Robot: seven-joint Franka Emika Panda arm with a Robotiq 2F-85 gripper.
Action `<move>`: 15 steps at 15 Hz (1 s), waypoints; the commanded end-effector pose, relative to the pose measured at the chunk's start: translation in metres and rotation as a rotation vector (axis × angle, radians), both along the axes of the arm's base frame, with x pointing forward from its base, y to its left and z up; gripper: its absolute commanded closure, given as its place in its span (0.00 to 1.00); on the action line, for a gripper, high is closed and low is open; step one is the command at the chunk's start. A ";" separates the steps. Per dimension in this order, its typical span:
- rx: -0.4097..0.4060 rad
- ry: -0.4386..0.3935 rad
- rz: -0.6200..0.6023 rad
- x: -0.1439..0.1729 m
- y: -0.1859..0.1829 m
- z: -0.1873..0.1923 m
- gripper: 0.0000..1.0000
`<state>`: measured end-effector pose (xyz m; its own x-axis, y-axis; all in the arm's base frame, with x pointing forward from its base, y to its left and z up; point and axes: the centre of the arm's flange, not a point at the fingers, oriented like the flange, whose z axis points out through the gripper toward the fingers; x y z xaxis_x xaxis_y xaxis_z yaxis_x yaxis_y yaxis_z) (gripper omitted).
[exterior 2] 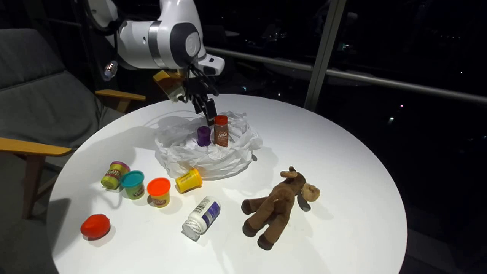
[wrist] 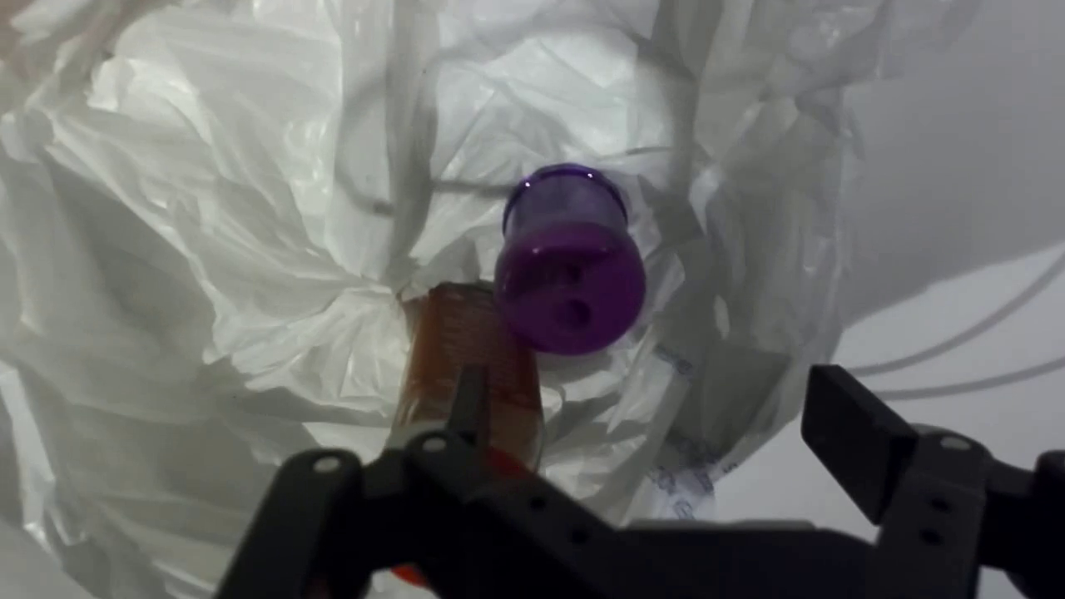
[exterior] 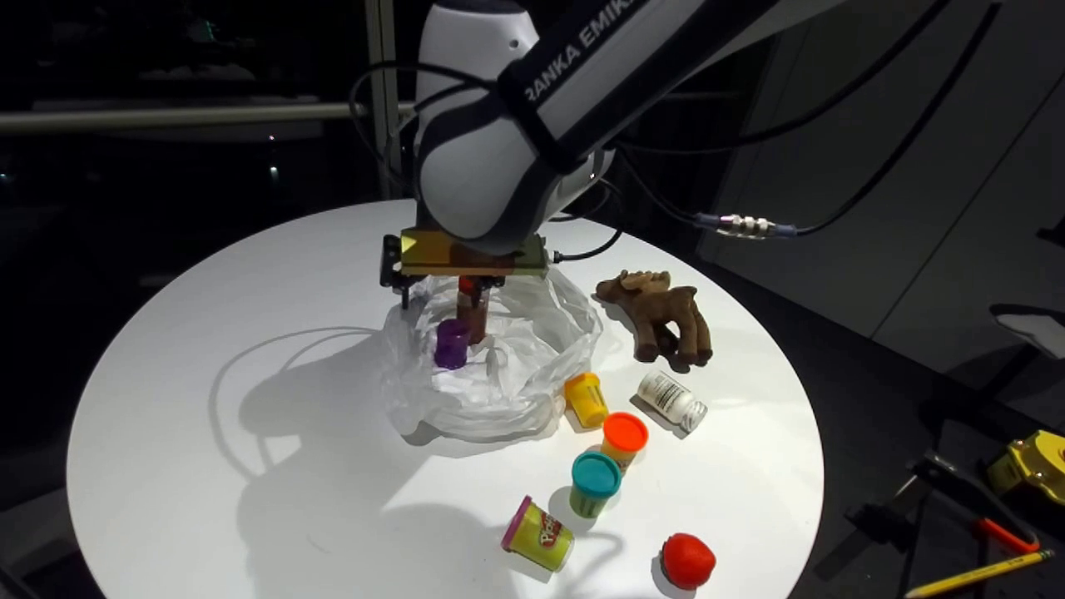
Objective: Put the objects on the table into the plastic bag.
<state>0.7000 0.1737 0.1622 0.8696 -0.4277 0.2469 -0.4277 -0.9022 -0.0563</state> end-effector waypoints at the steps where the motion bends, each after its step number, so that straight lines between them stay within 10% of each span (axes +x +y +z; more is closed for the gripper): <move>1: 0.061 0.035 0.108 -0.058 0.009 0.066 0.00; 12: 0.008 0.371 0.623 -0.250 0.080 -0.005 0.00; 15: -0.033 0.356 0.697 -0.274 0.089 -0.023 0.00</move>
<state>0.4481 0.2584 0.1418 0.9757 0.1691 -0.1393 0.1699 -0.9854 -0.0060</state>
